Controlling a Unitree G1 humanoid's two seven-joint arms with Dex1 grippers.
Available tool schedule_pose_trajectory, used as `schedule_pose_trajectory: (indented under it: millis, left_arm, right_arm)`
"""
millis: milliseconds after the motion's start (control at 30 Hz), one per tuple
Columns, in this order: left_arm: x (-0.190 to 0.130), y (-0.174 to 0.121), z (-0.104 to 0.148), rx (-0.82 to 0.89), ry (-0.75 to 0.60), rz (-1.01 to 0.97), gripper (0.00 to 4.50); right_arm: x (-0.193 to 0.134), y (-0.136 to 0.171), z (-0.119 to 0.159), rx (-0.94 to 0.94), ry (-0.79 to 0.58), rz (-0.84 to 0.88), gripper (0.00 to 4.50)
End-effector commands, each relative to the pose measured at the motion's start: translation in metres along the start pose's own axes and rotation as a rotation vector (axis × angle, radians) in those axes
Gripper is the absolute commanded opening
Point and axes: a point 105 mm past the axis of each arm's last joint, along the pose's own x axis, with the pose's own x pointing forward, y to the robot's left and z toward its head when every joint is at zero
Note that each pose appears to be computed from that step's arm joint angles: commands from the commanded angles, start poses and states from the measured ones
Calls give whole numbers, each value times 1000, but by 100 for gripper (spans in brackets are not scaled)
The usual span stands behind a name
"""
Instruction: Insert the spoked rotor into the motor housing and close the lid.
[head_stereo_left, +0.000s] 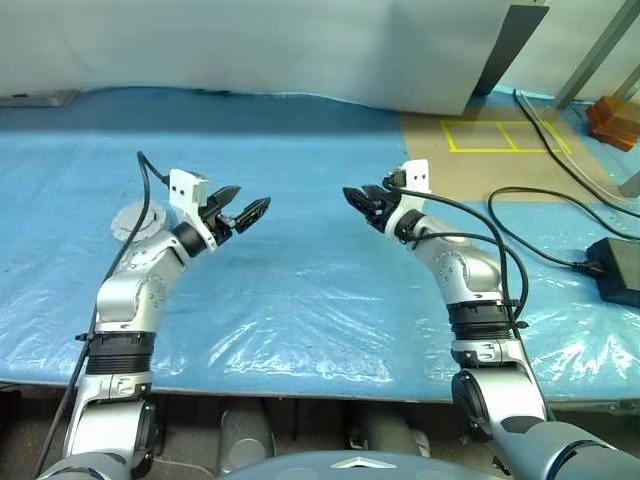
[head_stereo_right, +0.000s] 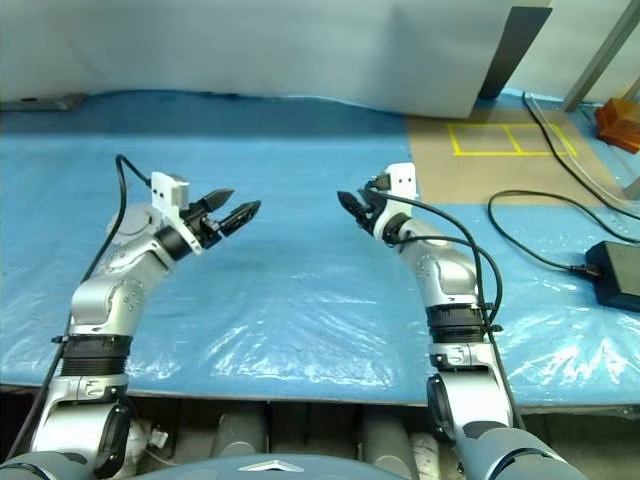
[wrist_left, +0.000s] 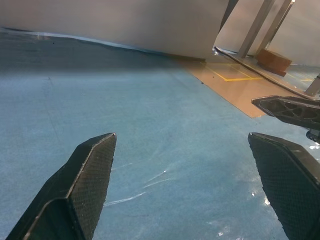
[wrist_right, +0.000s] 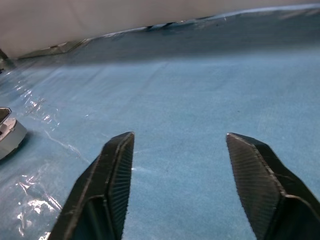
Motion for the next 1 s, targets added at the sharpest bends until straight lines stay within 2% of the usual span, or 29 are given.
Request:
schedule_pose_trajectory:
  millis: [33, 67, 100, 733, 1000]
  left_arm:
    - [-4, 1, 14, 27, -39, 1, 450]
    - [-4, -1, 13, 19, -37, -13, 450]
    - [-4, -2, 11, 25, -33, -21, 450]
    - [-3, -1, 6, 81, -48, 55, 450]
    - [-2, 2, 12, 84, -47, 58, 450]
  right_arm:
    - [1, 9, 9, -22, -55, 20, 401]
    - [2, 10, 11, -35, -66, 20, 435]
    - [2, 10, 13, -40, -72, 19, 446]
    - [15, 8, 8, -92, -7, 17, 446]
    - [15, 5, 13, -103, -48, -9, 446]
